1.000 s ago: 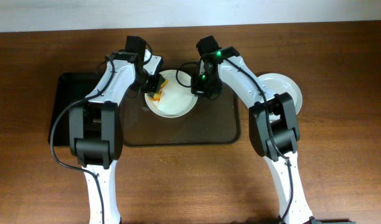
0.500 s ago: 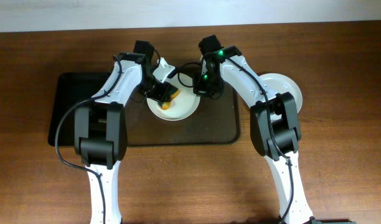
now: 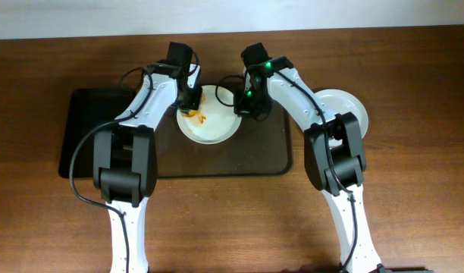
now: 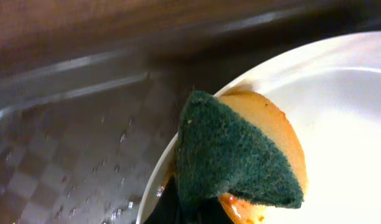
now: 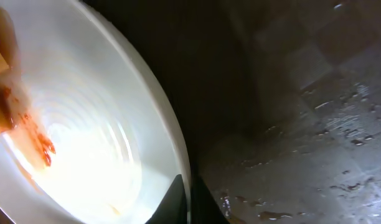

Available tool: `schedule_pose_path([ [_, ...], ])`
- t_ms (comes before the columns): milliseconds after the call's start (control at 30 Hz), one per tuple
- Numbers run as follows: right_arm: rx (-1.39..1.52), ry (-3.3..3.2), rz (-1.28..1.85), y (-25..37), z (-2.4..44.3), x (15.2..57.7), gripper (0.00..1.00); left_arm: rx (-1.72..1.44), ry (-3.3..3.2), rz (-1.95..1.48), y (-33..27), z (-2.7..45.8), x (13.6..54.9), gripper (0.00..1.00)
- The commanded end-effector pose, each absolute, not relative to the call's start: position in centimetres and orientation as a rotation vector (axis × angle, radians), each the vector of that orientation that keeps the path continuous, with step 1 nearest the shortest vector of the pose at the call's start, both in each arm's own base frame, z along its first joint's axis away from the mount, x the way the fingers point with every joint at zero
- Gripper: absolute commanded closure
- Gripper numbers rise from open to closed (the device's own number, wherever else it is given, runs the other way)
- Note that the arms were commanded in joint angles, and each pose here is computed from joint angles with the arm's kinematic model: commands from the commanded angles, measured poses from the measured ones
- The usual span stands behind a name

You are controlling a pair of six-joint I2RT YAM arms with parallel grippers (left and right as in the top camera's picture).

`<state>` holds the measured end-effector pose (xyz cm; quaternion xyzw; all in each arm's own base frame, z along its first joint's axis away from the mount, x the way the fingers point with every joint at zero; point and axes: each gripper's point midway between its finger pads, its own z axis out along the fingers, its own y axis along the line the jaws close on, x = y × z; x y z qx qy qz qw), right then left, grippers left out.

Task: Clean dirty plates on tray and stack at the side

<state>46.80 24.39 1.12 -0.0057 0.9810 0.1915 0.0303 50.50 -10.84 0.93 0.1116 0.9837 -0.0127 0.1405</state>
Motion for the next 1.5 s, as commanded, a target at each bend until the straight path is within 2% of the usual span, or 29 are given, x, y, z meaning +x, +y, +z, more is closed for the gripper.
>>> schedule_pose_path([
  [0,-0.002,3.042,0.574,23.9,0.6,46.6,0.96,0.515,3.012,-0.127,-10.7,-1.2,45.9,1.00],
  [100,-0.013,3.040,0.632,24.5,0.8,46.4,0.96,0.866,3.001,-0.481,-13.8,-0.5,42.0,1.00],
  [233,-0.059,3.051,0.770,25.8,1.0,45.4,0.96,0.905,2.970,-0.585,-14.8,-0.1,41.6,1.00],
  [300,-0.052,3.057,0.769,25.7,0.5,45.2,0.96,1.052,2.865,-0.800,-16.7,0.9,40.2,1.00],
  [500,-0.054,3.050,0.782,25.7,0.5,45.3,0.96,1.097,2.812,-0.727,-16.5,0.6,41.5,1.00],
  [600,-0.054,3.050,0.781,25.7,0.4,45.3,0.96,0.850,2.898,-0.470,-14.5,-0.5,44.4,1.00],
  [667,-0.053,3.051,0.781,25.7,0.4,45.3,0.96,0.524,2.946,-0.166,-11.5,-1.0,47.3,1.00],
  [733,-0.051,3.053,0.780,25.7,0.4,45.3,0.96,0.342,2.942,-0.010,-9.7,-1.0,48.4,1.00],
  [833,-0.051,3.054,0.780,25.7,0.4,45.3,0.96,-0.025,2.936,0.250,-6.1,-0.7,48.6,1.00],
  [967,-0.051,3.053,0.778,25.7,0.4,45.3,0.96,-0.199,2.961,0.313,-5.3,-0.7,47.3,1.00],
  [1033,-0.051,3.053,0.778,25.7,0.4,45.3,0.96,-0.006,3.051,0.202,-6.8,-1.1,45.9,1.00],
  [1133,-0.052,3.050,0.779,25.7,0.4,45.4,0.96,0.523,3.072,-0.264,-11.9,-1.1,44.0,1.00],
  [1233,-0.052,3.051,0.780,25.7,0.4,45.3,0.96,0.845,2.917,-0.592,-15.4,-0.1,43.2,1.00],
  [1467,-0.052,3.050,0.779,25.7,0.4,45.4,0.96,0.887,2.873,-0.587,-15.2,0.0,43.8,1.00],
])
